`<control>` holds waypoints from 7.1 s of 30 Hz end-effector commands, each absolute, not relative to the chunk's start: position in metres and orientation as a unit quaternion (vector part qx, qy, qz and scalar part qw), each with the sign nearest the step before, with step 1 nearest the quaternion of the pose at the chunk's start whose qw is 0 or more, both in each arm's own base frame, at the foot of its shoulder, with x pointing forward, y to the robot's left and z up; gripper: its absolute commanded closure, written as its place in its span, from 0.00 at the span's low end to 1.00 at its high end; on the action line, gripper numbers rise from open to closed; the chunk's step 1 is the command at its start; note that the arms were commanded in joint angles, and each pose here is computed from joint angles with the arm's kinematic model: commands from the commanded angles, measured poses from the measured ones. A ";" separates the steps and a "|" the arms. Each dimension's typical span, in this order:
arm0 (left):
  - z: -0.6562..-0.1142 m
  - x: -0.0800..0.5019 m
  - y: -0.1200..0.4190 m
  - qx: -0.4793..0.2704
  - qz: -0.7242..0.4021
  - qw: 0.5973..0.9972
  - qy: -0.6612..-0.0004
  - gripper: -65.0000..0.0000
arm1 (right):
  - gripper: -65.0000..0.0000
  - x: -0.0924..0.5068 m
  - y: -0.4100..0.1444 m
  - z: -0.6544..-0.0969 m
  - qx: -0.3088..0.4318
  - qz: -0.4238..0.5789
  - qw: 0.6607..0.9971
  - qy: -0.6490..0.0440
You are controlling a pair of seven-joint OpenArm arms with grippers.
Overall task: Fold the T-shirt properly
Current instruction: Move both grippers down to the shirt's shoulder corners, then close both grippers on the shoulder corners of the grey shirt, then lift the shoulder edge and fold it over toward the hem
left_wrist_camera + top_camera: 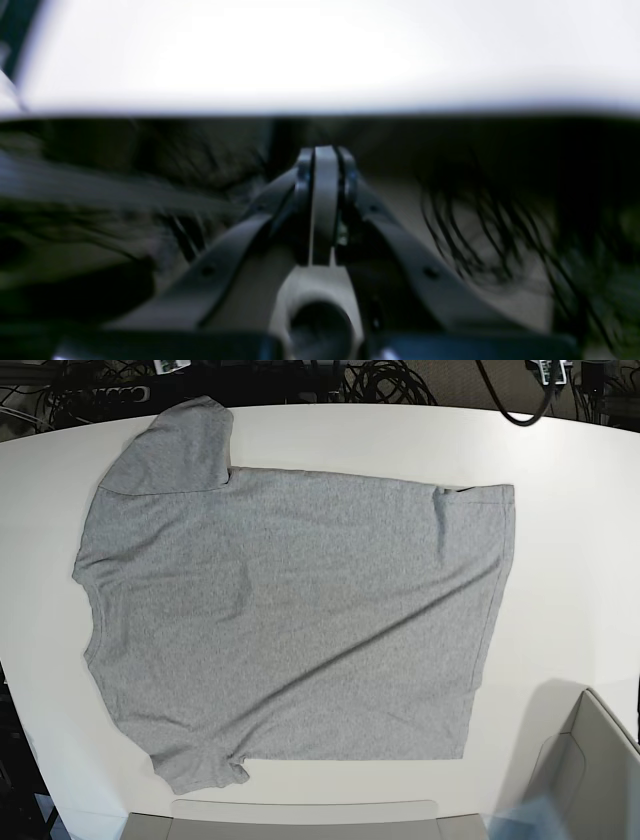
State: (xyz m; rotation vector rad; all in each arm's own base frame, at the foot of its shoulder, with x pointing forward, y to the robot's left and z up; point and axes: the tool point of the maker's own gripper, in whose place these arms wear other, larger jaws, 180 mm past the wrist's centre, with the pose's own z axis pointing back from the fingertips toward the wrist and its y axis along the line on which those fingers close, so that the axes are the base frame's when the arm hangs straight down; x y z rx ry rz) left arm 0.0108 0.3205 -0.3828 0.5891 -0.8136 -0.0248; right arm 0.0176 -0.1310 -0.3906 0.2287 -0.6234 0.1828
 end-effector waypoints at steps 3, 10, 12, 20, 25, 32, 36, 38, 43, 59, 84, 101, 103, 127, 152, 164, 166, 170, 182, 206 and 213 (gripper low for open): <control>-0.332 0.041 0.322 0.306 -0.020 0.838 -0.451 1.00 | 1.00 0.047 -0.139 -0.357 0.100 0.095 0.923 -0.359; -0.238 0.115 0.324 0.350 -0.022 0.731 -0.585 1.00 | 1.00 0.086 -0.167 -0.345 0.059 0.109 0.904 -0.410; -0.221 0.129 0.333 0.368 -0.013 0.699 -0.613 1.00 | 1.00 0.092 -0.166 -0.343 0.060 0.111 0.900 -0.417; -0.210 0.161 0.314 0.368 -0.058 0.668 -0.644 0.89 | 1.00 0.120 -0.167 -0.334 0.055 0.127 0.882 -0.451; -0.223 0.177 0.273 0.300 -0.085 0.674 -0.670 0.71 | 0.99 0.150 -0.167 -0.321 0.050 0.129 0.860 -0.492; -0.229 0.192 0.245 0.250 -0.116 0.675 -0.684 0.70 | 0.73 0.166 -0.164 -0.313 0.068 0.091 0.848 -0.518; -0.231 0.198 0.232 0.226 -0.135 0.674 -0.690 0.70 | 0.68 0.168 -0.159 -0.307 0.107 0.034 0.842 -0.528; -0.232 0.201 0.224 0.212 -0.149 0.673 -0.693 0.69 | 0.68 0.163 -0.159 -0.309 0.117 0.017 0.844 -0.522; -0.245 0.206 0.218 0.194 -0.175 0.696 -0.669 0.69 | 0.68 0.132 -0.167 -0.322 0.129 -0.048 0.867 -0.480; -0.270 0.208 0.186 0.139 -0.200 0.726 -0.643 0.69 | 0.68 0.108 -0.268 -0.364 0.045 -0.232 0.880 -0.412; -0.281 0.215 0.196 0.154 -0.162 0.755 -0.616 0.69 | 0.68 0.114 -0.249 -0.418 0.128 -0.254 0.895 -0.344; -0.374 0.205 0.310 -0.119 0.313 0.843 -0.422 0.66 | 0.68 0.122 -0.242 -0.413 0.147 -0.226 0.895 -0.356; -0.386 0.207 0.301 -0.134 0.315 0.849 -0.402 0.66 | 0.68 0.122 -0.242 -0.413 0.147 -0.226 0.895 -0.356; -0.448 0.190 0.248 -0.184 0.288 0.885 -0.316 0.66 | 0.68 0.126 -0.190 -0.424 0.204 -0.195 0.901 -0.329; -0.413 0.161 0.294 -0.130 0.305 0.875 -0.352 1.00 | 1.00 0.140 -0.244 -0.361 0.132 -0.171 0.886 -0.409; -0.381 0.156 0.300 -0.117 0.286 0.873 -0.377 1.00 | 1.00 0.149 -0.254 -0.333 0.112 -0.154 0.877 -0.442; -0.381 0.157 0.299 -0.118 0.286 0.873 -0.377 1.00 | 1.00 0.154 -0.256 -0.330 0.111 -0.153 0.873 -0.450; -0.380 0.173 0.303 -0.115 0.304 0.867 -0.379 1.00 | 1.00 0.169 -0.254 -0.332 0.117 -0.132 0.884 -0.433; -0.362 0.233 0.292 -0.159 0.321 0.858 -0.369 1.00 | 1.00 0.223 -0.264 -0.323 0.049 -0.071 0.888 -0.452; -0.362 0.310 0.297 -0.097 0.264 0.871 -0.402 1.00 | 1.00 0.315 -0.243 -0.328 -0.007 0.040 0.886 -0.462; -0.371 0.337 0.294 -0.087 0.254 0.878 -0.397 1.00 | 1.00 0.340 -0.243 -0.337 0.007 0.028 0.881 -0.473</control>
